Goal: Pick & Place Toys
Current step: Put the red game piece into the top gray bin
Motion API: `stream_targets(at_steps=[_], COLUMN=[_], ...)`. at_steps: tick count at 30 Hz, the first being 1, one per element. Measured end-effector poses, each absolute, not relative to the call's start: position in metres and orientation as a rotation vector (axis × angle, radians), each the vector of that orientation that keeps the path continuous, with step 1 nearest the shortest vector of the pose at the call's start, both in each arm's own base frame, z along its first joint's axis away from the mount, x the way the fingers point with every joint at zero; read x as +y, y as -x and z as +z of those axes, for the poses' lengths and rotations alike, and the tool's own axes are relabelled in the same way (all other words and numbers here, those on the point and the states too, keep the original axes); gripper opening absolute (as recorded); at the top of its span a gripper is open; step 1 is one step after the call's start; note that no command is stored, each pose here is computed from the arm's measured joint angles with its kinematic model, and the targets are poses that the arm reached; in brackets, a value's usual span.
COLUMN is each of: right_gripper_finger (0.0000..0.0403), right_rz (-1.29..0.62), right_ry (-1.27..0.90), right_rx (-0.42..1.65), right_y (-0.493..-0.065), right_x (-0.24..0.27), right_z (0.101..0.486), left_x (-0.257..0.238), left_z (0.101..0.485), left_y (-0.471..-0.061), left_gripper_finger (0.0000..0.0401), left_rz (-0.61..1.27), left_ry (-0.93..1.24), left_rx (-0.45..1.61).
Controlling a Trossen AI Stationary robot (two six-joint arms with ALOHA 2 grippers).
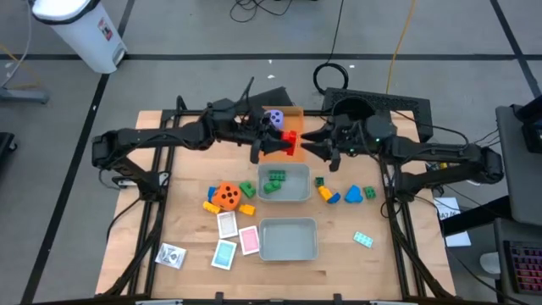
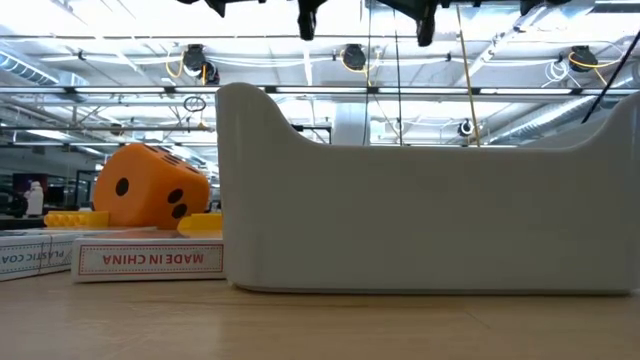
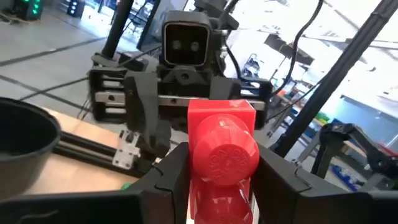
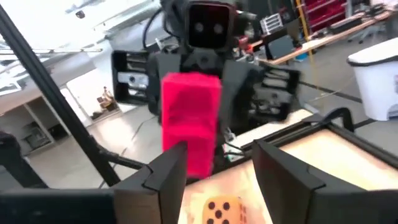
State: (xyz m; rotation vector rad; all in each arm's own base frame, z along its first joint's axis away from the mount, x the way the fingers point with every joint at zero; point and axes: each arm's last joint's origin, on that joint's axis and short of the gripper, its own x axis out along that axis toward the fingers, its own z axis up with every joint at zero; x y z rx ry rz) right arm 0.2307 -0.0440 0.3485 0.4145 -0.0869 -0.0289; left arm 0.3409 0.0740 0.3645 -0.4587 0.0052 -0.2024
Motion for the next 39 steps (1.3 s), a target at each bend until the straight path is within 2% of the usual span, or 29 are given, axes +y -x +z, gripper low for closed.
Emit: stream_targets(at_steps=[9, 14, 24, 32, 39], right_gripper_finger=[0.0185, 0.0181, 0.0165, 0.0164, 0.0164], right_rz=[-0.069, -0.089, -0.122, -0.131, -0.135], right_ry=[-0.395, -0.373, -0.395, -0.412, -0.42], right_rx=[-0.136, -0.134, -0.03, 0.02, 0.038], right_y=[-0.205, -0.195, -0.188, -0.188, -0.188], right_x=[-0.049, -0.05, -0.05, -0.05, -0.05], right_z=[0.363, 0.366, 0.357, 0.352, 0.35], left_x=[0.075, 0.061, 0.03, 0.023, 0.036], left_z=[0.373, 0.363, 0.345, 0.308, 0.272], left_y=[-0.307, -0.306, -0.334, -0.369, -0.393], left_gripper_finger=[0.0138, 0.0132, 0.0132, 0.0132, 0.0132], left_rz=[-0.084, -0.065, -0.034, -0.061, -0.038], left_ry=[0.396, 0.394, 0.233, 0.196, 0.179], left_rx=[0.156, 0.307, 0.708, 0.894, 1.039])
